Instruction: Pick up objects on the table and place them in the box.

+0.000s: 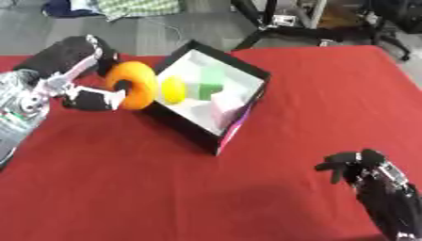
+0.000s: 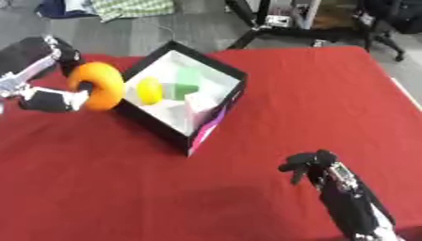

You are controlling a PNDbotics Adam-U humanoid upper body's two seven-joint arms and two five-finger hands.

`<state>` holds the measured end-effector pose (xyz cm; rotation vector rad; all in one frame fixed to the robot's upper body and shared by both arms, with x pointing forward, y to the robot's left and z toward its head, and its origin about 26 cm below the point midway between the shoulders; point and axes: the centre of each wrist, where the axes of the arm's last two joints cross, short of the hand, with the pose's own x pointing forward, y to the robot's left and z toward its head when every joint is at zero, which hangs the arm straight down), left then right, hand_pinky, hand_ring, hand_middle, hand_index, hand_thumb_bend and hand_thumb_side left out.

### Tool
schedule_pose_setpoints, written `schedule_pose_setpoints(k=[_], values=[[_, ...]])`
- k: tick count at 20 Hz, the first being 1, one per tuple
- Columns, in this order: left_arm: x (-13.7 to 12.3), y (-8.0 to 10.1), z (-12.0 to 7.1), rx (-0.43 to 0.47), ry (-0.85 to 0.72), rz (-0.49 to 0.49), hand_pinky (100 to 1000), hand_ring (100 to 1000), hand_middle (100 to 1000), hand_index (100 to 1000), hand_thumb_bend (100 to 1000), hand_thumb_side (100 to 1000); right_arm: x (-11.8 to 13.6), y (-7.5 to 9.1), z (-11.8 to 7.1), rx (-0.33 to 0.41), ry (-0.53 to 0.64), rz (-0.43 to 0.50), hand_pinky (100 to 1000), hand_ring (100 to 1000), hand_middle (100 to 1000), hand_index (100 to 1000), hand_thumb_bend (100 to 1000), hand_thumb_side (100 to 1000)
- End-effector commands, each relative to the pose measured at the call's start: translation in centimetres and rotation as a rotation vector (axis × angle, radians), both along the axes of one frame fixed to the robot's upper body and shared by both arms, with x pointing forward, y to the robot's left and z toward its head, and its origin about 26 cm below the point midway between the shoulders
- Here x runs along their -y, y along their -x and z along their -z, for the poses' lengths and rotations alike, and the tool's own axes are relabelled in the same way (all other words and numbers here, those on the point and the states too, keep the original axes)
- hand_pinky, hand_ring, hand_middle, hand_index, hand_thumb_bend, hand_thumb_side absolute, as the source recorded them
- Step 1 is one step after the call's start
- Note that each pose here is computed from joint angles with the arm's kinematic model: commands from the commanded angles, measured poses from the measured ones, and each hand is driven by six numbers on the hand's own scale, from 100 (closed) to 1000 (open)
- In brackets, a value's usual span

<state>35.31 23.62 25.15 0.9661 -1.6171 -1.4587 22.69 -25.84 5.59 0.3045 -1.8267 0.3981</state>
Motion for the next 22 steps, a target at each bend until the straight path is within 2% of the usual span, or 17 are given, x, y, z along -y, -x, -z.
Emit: schedule_pose_setpoints(k=[1, 5, 10, 15, 17, 19, 20, 21, 22], values=[[0.8, -0.7, -1.7, 0.051, -0.023, -0.011, 722, 530, 445, 621, 100, 201, 0.3, 0.1, -0.4, 0.008, 0.016, 0.003, 1000, 717, 410, 690, 100, 1000], [2.9, -3.7, -0.4, 0.027, -0.061, -0.007, 723, 539, 459, 634, 100, 195, 0.1, 0.0, -0.4, 0.003, 0.014, -0.001, 1000, 717, 410, 690, 100, 1000], [5.5, -7.3, 2.8, -0.007, -0.095, -0.04, 723, 540, 464, 641, 100, 198, -0.1, -0.1, -0.5, 0.011, 0.006, -0.016, 1000, 717, 410, 690, 100, 1000], [7.7, -9.4, 6.1, -0.012, -0.107, -0.055, 725, 550, 499, 678, 100, 197, -0.3, -0.2, -0.6, 0.013, -0.003, -0.031, 1000, 717, 410, 690, 100, 1000], [8.1, -9.8, 7.4, -0.011, -0.119, -0.057, 730, 576, 558, 762, 100, 212, -0.3, -0.2, -0.6, 0.016, -0.006, -0.036, 1000, 716, 410, 690, 100, 1000], [8.3, -10.1, 8.5, 0.0, -0.126, -0.064, 731, 584, 578, 811, 100, 371, -0.3, -0.2, -0.6, 0.013, -0.006, -0.034, 1000, 716, 410, 690, 100, 1000], [8.4, -10.1, 8.9, 0.007, -0.127, -0.068, 731, 584, 578, 811, 100, 371, -0.3, -0.2, -0.6, 0.012, -0.006, -0.033, 1000, 716, 410, 690, 100, 1000], [8.4, -10.2, 9.2, 0.014, -0.127, -0.068, 733, 592, 597, 851, 136, 625, -0.3, -0.2, -0.6, 0.014, -0.007, -0.034, 1000, 717, 410, 690, 100, 988], [8.3, -10.2, 9.5, 0.021, -0.127, -0.067, 735, 598, 608, 865, 167, 711, -0.3, -0.2, -0.6, 0.015, -0.007, -0.036, 1000, 717, 410, 690, 100, 1000]])
